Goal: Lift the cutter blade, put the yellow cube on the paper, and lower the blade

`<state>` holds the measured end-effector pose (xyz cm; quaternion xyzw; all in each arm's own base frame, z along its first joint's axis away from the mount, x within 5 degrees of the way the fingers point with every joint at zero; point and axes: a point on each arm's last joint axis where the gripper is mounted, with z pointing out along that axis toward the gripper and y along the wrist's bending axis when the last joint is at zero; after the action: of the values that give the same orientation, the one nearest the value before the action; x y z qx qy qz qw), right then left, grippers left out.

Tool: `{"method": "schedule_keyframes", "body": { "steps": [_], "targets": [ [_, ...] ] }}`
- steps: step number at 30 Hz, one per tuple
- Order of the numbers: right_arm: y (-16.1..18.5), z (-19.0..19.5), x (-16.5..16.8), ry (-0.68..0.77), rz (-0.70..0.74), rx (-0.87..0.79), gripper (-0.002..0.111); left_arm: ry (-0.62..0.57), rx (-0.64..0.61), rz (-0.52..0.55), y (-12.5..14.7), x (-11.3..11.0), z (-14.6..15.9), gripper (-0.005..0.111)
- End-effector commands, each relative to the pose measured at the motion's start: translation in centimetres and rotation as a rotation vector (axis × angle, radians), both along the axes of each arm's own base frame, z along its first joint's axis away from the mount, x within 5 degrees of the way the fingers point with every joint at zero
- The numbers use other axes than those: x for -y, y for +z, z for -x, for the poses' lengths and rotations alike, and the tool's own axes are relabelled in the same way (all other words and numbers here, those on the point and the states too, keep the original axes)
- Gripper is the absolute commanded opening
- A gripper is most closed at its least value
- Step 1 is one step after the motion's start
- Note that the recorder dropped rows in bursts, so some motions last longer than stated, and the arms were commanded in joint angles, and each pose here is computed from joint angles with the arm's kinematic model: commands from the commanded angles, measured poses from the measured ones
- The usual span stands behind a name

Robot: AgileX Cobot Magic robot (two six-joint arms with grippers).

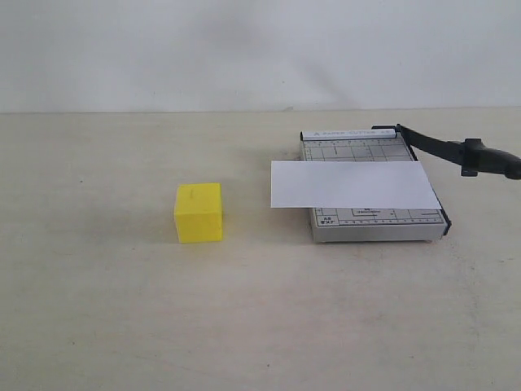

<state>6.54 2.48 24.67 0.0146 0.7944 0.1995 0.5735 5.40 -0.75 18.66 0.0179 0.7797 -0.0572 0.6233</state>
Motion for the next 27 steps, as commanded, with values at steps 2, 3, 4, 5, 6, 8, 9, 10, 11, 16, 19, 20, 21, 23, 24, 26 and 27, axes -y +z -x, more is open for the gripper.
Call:
{"method": "schedule_keyframes", "body": {
  "steps": [2, 3, 4, 5, 6, 8, 9, 10, 11, 16, 19, 20, 21, 23, 24, 26, 27],
  "targets": [
    [-0.7, 0.2, 0.1, -0.004, 0.011, 0.007, 0.000, 0.005, 0.012, -0.003, 0.0, 0.0, 0.0, 0.004],
    [-1.0, 0.2, 0.1, -0.002, 0.030, 0.012, 0.000, 0.005, 0.012, -0.003, 0.0, 0.0, 0.0, 0.004],
    [-1.3, 0.3, 0.2, -0.001, 0.046, 0.015, 0.000, 0.005, 0.012, -0.003, 0.0, 0.0, 0.0, 0.004],
    [-1.7, 0.4, 0.2, -0.003, 0.055, 0.017, 0.000, 0.005, 0.012, -0.003, 0.0, 0.0, 0.0, 0.004],
    [-2.2, 0.4, 0.3, -0.009, 0.071, 0.023, 0.000, 0.005, 0.012, -0.003, 0.0, 0.0, 0.0, 0.004],
    [-3.1, 0.5, 0.6, -0.022, 0.115, 0.044, 0.000, 0.005, 0.012, -0.003, 0.0, 0.0, 0.0, 0.004],
    [-3.6, 0.6, 0.7, -0.029, 0.144, 0.057, 0.000, 0.005, 0.012, -0.003, 0.0, 0.0, 0.0, 0.004],
    [-4.0, 0.7, 0.8, -0.036, 0.171, 0.074, 0.000, 0.005, 0.012, -0.003, 0.0, 0.0, 0.0, 0.004],
    [-4.3, 0.7, 0.9, -0.043, 0.184, 0.091, 0.000, 0.005, 0.012, -0.003, 0.0, 0.0, 0.0, 0.004],
    [-4.7, 1.0, 1.5, -0.099, 0.259, 0.272, 0.000, 0.005, 0.012, -0.003, 0.0, 0.0, 0.0, 0.004],
    [-4.2, 1.0, 1.6, -0.117, 0.290, 0.337, 0.000, 0.005, 0.012, -0.003, 0.0, 0.0, 0.0, 0.004],
    [-4.1, 1.0, 1.6, -0.119, 0.292, 0.341, 0.000, 0.005, 0.012, -0.003, 0.0, 0.0, 0.0, 0.004],
    [-4.1, 1.0, 1.6, -0.122, 0.291, 0.344, 0.000, 0.005, 0.012, -0.003, 0.0, 0.0, 0.0, 0.004],
    [-4.1, 1.0, 1.7, -0.124, 0.281, 0.342, 0.000, 0.005, 0.012, -0.003, 0.0, 0.0, 0.0, 0.004],
    [-4.1, 1.0, 1.7, -0.125, 0.278, 0.341, 0.000, 0.005, 0.012, -0.003, 0.0, 0.0, 0.0, 0.004],
    [-4.1, 1.0, 1.7, -0.124, 0.278, 0.337, 0.000, 0.005, 0.012, -0.003, 0.0, 0.0, 0.0, 0.004],
    [-4.1, 1.0, 1.7, -0.123, 0.279, 0.335, 0.000, 0.005, 0.012, -0.003, 0.0, 0.0, 0.0, 0.004]
  ]
}}
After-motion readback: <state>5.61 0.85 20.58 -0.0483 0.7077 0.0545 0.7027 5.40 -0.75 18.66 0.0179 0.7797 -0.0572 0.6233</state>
